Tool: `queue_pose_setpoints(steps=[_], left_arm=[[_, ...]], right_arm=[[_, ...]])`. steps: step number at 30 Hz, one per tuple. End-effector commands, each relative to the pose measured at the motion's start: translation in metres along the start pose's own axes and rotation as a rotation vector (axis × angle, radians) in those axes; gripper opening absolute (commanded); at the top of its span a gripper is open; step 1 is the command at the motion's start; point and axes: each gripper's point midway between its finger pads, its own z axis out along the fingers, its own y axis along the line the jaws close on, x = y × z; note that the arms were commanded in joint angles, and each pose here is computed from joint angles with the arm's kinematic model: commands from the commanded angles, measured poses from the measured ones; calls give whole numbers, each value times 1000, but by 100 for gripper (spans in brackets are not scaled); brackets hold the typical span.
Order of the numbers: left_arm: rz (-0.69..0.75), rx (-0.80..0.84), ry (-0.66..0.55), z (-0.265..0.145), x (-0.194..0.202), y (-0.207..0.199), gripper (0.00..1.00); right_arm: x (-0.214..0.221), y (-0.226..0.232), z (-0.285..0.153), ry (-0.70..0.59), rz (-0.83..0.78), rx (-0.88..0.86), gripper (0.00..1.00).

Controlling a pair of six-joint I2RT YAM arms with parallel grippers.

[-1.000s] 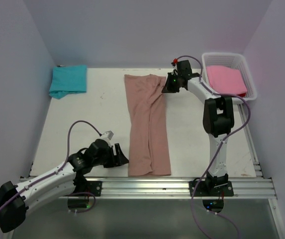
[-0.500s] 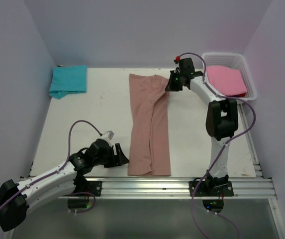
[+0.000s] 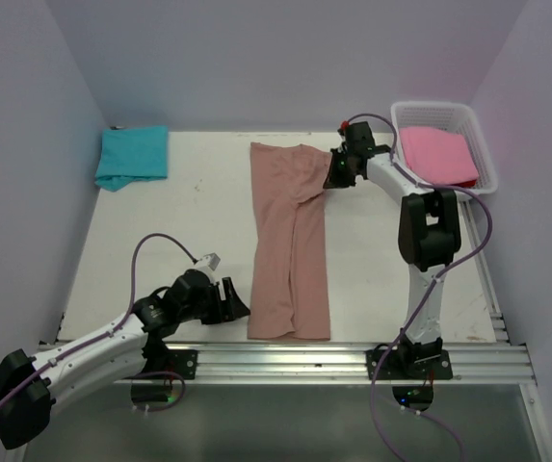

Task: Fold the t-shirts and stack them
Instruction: Rotate the tshirt 90 degrees

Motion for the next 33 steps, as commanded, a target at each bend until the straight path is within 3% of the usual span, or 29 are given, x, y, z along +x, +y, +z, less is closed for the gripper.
queue_pose_setpoints(steps=[1, 10, 12, 13, 16, 19, 23, 26, 29, 30, 31, 33], left_arm=[[-5, 20, -4, 2, -1, -5, 72], [-5, 18, -2, 2, 0, -4, 71], [-5, 20, -1, 2, 0, -4, 71], [-7, 18, -2, 2, 0, -4, 71], [-8, 17, -3, 2, 0, -3, 71], [-8, 21, -8, 1, -1, -4, 71], [-2, 16, -12, 1, -3, -5, 72], [9, 4, -18, 3, -5, -4, 72], [20, 2, -2, 9, -3, -2, 72], [25, 11, 12, 10, 0, -3, 72], [28, 25, 12, 12, 0, -5, 72], [34, 23, 37, 16, 5, -3, 72]], right_arm=[[-6, 10, -33, -64, -10, 2, 0], [20, 6, -32, -42, 2, 12, 0], [25, 3, -26, -16, 7, 18, 12], [26, 4, -25, -6, 6, 18, 36], [29, 4, -23, 13, 6, 29, 69], [23, 10, -36, -18, -5, 20, 78], [12, 25, -81, -118, -20, -1, 79], [30, 35, -117, -167, -6, -32, 75], [77, 37, -132, -142, 8, -62, 54], [109, 26, -124, -90, 31, -48, 42], [120, 34, -139, -110, 24, -87, 38], [170, 23, -135, -27, 72, -109, 27]])
